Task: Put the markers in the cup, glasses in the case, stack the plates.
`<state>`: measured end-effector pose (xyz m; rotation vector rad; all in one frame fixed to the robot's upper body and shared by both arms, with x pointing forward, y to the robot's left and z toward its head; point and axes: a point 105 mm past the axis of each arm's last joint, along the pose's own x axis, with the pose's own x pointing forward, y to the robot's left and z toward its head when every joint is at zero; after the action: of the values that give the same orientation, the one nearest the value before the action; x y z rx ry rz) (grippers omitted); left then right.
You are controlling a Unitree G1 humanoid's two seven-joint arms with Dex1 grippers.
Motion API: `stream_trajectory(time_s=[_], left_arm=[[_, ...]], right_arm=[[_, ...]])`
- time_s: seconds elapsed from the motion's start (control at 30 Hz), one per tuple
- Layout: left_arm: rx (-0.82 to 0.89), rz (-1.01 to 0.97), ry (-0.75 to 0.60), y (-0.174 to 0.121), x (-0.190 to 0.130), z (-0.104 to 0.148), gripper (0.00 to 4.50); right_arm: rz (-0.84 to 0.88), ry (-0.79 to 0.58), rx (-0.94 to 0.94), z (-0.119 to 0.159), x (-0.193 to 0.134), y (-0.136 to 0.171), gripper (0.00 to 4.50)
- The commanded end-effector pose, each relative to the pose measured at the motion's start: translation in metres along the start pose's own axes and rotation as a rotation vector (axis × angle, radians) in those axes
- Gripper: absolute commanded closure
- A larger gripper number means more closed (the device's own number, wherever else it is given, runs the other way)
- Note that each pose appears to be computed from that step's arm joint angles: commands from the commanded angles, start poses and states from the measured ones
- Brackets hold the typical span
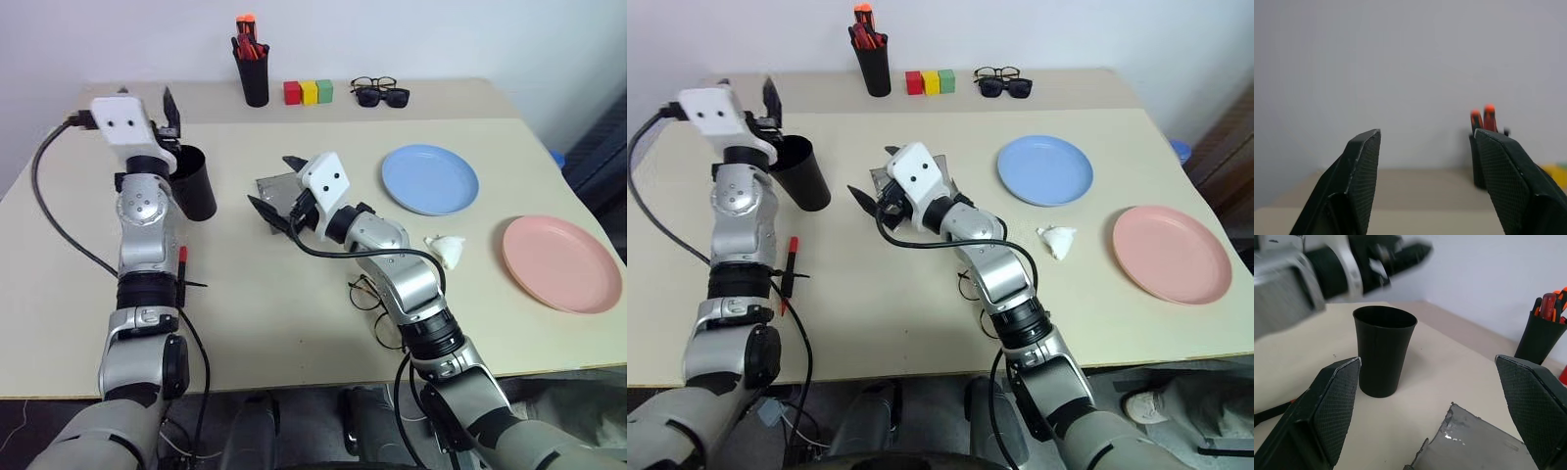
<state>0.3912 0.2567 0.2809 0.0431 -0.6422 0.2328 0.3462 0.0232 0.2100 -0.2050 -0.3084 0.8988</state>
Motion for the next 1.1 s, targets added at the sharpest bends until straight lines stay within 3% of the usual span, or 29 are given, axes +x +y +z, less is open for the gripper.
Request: stream_trajectory(time_s=[0.03,0.2,0.23,0.37,0.47,0.63,0.8,0.9,1.1], left_arm=[[-0.033,0.096,-0.114,0.031,-0.012,0.046,1.26],[-0.035,0.134,-0.007,0.056,-0.038,0.049,1.26],[-0.014,0.122,0.071,0.063,-0.052,0.041,1.26],[-0.055,-0.081,0.470,0.047,-0.112,-0.006,0.03],[0.052,-0.141,0.777,0.042,-0.150,-0.042,0.03],[0.045,-0.095,0.984,0.041,-0.168,-0.058,0.03],[0.021,-0.145,1.091,0.027,-0.172,-0.067,0.03],[0.016,-0.101,1.107,0.030,-0.169,-0.072,0.79],[0.043,-0.080,1.121,0.030,-0.166,-0.079,3.74]], right_arm=[[0.011,-0.055,-0.031,0.015,-0.001,0.002,0.00],[0.016,-0.044,-0.034,0.013,-0.005,0.000,0.00],[0.016,-0.042,-0.034,0.012,-0.005,-0.001,0.00],[0.034,-0.034,-0.040,0.011,-0.006,-0.004,0.00],[0.081,-0.037,-0.048,0.012,-0.006,0.000,0.00],[0.131,-0.040,-0.055,0.013,-0.008,0.005,0.00],[0.147,-0.040,-0.060,0.013,-0.010,0.011,0.00],[0.144,-0.041,-0.056,0.013,-0.011,0.013,0.00],[0.136,-0.035,-0.057,0.012,-0.014,0.014,0.00]])
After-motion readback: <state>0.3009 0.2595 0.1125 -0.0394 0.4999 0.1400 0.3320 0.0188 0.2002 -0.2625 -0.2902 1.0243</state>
